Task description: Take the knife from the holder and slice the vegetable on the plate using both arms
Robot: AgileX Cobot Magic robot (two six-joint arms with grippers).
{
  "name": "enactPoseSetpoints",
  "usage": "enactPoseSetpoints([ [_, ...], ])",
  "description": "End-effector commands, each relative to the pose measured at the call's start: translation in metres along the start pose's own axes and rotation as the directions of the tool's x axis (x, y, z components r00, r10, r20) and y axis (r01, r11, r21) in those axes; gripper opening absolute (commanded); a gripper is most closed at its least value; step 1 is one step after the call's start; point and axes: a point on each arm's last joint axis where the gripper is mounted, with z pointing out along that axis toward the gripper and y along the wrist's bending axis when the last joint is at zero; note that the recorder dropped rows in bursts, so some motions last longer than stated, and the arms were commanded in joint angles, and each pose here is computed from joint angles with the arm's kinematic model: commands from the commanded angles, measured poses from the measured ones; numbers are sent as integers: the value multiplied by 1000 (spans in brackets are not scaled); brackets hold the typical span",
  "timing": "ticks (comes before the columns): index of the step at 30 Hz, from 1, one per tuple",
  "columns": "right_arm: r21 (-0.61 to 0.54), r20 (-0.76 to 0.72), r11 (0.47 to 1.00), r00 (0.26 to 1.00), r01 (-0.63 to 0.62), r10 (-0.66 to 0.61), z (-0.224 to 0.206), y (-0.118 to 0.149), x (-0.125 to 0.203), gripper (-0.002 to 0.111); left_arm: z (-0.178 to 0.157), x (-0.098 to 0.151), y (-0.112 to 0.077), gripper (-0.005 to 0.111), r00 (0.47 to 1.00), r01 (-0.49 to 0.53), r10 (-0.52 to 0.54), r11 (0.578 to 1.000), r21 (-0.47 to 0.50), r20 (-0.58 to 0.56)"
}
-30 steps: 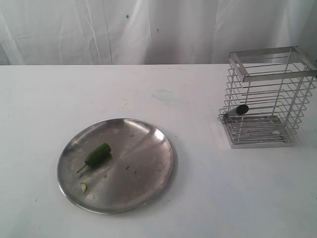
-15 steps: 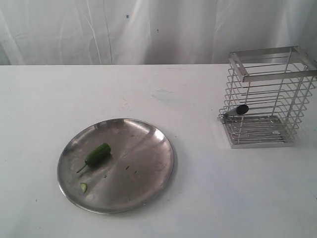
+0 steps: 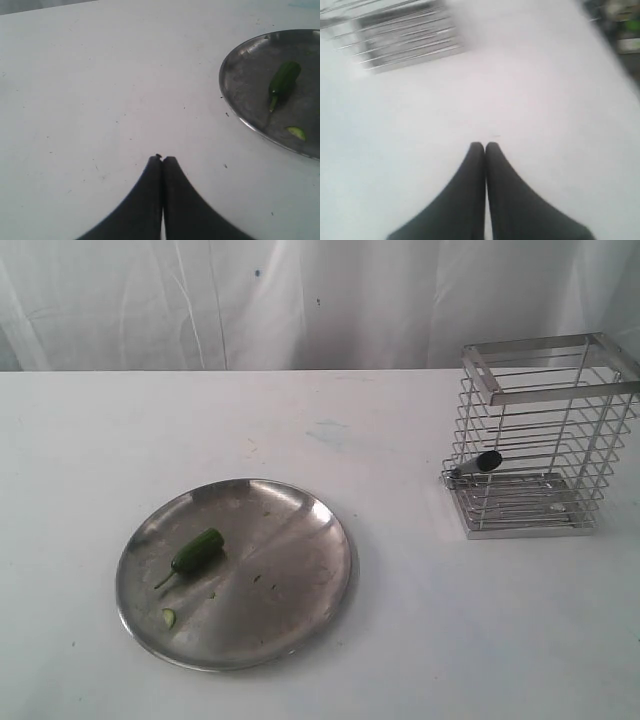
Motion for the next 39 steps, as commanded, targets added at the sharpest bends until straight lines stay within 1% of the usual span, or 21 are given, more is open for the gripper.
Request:
enactPoseSetpoints([
  [1,-449,156,861,969,241,-190,-10,46,-22,0,0,0,-1,0,1000,3,-3,1000,9,6],
  [2,-463,182,842,959,277,-216,-9,49,-25,0,0,0,-1,0,1000,3,-3,1000,9,6],
  [4,-453,179,845,957,285,-227,-3,50,-34,0,0,0,-1,0,1000,3,-3,1000,9,6],
  [6,-469,161,833,956,292,-244,4,54,-46,0,0,0,-1,0,1000,3,-3,1000,9,6],
  [9,-533,155,776,941,337,-302,4,70,-67,0,0,0,-1,0,1000,3,-3,1000,9,6],
  [11,-550,143,757,933,353,-331,5,79,-81,0,0,0,-1,0,1000,3,-3,1000,9,6],
  [13,-516,90,779,927,355,-363,13,84,-90,0,0,0,-1,0,1000,3,-3,1000,9,6],
  [15,-429,28,820,913,378,-407,23,86,-97,0,0,0,-1,0,1000,3,-3,1000,9,6],
  [18,-304,-31,851,888,428,-458,34,92,-102,0,0,0,-1,0,1000,3,-3,1000,9,6],
  [19,-282,-32,847,878,451,-478,35,95,-103,0,0,0,-1,0,1000,3,-3,1000,9,6],
  [24,-328,54,773,827,543,-559,39,124,-100,0,0,0,-1,0,1000,3,-3,1000,9,6],
  [26,-328,65,763,819,557,-570,43,127,-100,0,0,0,-1,0,1000,3,-3,1000,9,6],
  [27,-328,61,762,817,558,-573,45,128,-100,2,0,0,-1,0,1000,3,-3,1000,9,6],
  [29,-326,50,757,810,567,-585,52,130,-100,9,0,0,-1,0,1000,3,-3,1000,9,6],
  [31,-330,36,740,791,586,-611,59,133,-98,21,0,0,-1,0,1000,3,-3,1000,9,6],
  [34,-332,10,736,782,590,-623,73,137,-96,38,0,0,-1,0,1000,3,-3,1000,9,6],
  [35,-321,0,728,769,605,-639,78,137,-96,42,0,0,-1,0,1000,3,-3,1000,9,6],
  [36,-300,-1,716,750,630,-661,83,136,-96,46,0,0,-1,0,1000,3,-3,1000,9,6],
  [37,-282,-5,715,745,639,-667,87,136,-97,48,0,0,-1,0,1000,3,-3,1000,9,6],
  [38,-272,-2,714,742,645,-671,89,136,-98,48,0,0,-1,0,1000,3,-3,1000,9,6],
  [39,-272,1,723,752,634,-659,93,138,-98,48,0,0,-1,0,1000,3,-3,1000,9,6],
])
